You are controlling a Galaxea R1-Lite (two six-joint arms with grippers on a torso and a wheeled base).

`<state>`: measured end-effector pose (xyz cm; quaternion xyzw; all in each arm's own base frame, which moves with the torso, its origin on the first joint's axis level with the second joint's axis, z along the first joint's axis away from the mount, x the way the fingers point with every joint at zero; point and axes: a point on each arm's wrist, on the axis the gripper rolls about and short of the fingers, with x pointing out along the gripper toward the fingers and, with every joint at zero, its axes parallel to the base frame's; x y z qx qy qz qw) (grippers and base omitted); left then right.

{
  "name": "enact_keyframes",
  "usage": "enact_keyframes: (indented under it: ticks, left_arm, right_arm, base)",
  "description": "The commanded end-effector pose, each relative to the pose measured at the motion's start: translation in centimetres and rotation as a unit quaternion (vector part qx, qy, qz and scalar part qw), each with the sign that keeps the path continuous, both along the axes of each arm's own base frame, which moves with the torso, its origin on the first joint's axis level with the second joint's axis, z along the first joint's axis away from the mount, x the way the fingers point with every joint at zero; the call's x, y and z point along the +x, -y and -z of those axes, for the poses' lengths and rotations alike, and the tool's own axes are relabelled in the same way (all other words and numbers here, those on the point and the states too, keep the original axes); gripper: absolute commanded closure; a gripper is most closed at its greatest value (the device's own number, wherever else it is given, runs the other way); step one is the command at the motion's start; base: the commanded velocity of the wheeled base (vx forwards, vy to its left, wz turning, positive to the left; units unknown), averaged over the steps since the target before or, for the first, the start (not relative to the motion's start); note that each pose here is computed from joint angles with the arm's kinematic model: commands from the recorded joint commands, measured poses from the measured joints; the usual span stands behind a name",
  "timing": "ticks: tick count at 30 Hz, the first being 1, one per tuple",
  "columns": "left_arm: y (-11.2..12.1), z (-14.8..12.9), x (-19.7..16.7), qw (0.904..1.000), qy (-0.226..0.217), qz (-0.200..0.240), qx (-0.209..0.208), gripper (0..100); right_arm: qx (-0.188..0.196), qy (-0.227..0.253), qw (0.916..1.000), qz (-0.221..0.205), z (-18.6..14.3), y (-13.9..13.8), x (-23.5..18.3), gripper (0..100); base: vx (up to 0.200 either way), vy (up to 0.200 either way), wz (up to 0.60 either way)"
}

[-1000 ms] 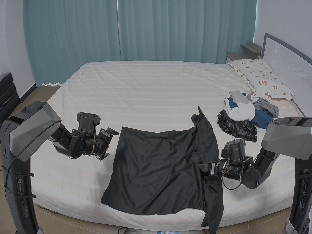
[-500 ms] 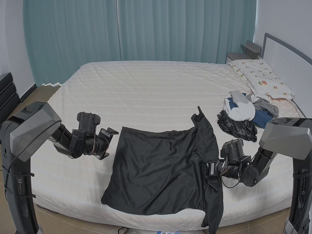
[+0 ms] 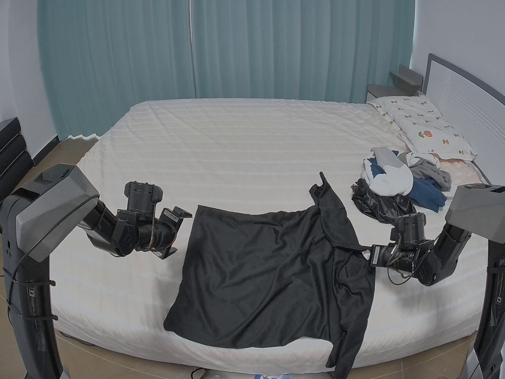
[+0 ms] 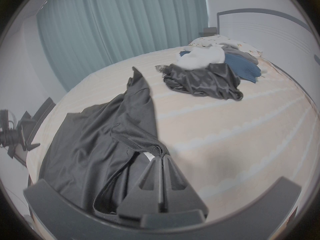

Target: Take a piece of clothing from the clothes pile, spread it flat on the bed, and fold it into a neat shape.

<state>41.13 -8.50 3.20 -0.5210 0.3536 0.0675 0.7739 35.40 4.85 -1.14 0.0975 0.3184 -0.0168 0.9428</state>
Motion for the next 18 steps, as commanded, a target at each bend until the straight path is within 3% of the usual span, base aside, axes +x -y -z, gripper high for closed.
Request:
enact_keyframes:
  ticks: [1,8,13,14,18]
  left_arm:
    - [0.0,0.1,0.0,1.0,-0.001,0.0,0.0,0]
    - [0.0,0.1,0.0,1.0,-0.001,0.0,0.0,0]
    - [0.0,0.1,0.0,1.0,-0.001,0.0,0.0,0]
    - [0.0,0.1,0.0,1.0,-0.001,0.0,0.0,0]
    - [0.0,0.0,-0.1,1.0,-0.001,0.0,0.001,0]
  right_arm:
    - [0.013,0.005,0.9987,0.048,0.9,4.4,0.7,100]
    - [0.017,0.029,0.9957,0.086,3.5,7.7,1.5,100]
    - [0.029,0.046,0.9958,0.073,4.8,7.9,1.7,100]
    - [0.029,0.048,0.9957,0.073,4.9,8.0,1.8,0]
    - [0.032,0.065,0.9938,0.085,5.0,8.7,2.6,0]
  base:
    - [0.0,0.0,0.0]
    - [0.0,0.0,0.0]
    - [0.0,0.0,0.0]
    - [0.0,0.0,0.0]
    - [0.0,0.0,0.0]
